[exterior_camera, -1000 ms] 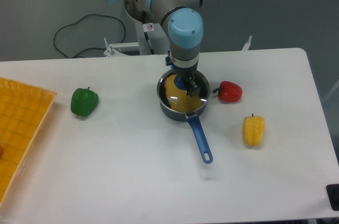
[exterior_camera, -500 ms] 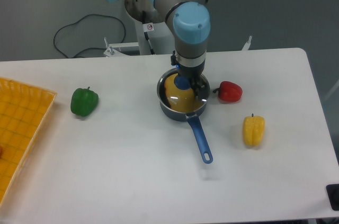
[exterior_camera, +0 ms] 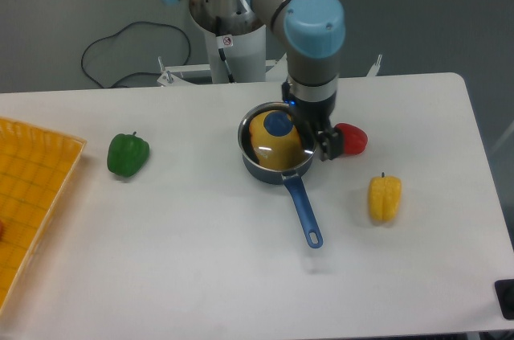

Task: Close the pot lid
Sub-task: 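Open the gripper and lift it away from the lid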

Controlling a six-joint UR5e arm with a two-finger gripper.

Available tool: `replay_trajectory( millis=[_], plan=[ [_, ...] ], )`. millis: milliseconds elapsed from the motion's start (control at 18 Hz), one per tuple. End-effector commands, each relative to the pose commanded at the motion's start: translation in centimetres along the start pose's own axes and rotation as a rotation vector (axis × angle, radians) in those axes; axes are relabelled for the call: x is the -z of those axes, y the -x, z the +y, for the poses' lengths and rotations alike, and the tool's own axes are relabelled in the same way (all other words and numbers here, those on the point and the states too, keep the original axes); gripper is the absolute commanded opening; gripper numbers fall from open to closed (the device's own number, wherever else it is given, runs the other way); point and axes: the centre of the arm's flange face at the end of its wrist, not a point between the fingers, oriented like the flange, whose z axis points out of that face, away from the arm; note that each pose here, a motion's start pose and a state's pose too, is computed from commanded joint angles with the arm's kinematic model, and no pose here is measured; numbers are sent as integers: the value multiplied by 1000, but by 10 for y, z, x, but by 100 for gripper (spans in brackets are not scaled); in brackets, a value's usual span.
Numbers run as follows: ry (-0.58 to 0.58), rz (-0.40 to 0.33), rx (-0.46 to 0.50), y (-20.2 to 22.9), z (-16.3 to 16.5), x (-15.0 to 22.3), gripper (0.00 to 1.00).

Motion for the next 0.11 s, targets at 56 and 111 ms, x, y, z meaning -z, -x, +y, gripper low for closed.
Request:
replay_trajectory(
  millis=[56,111],
  plan=[
    [2,-6,11,7,7,0,100],
    [3,-13,23,10,15,3,100]
  ],
)
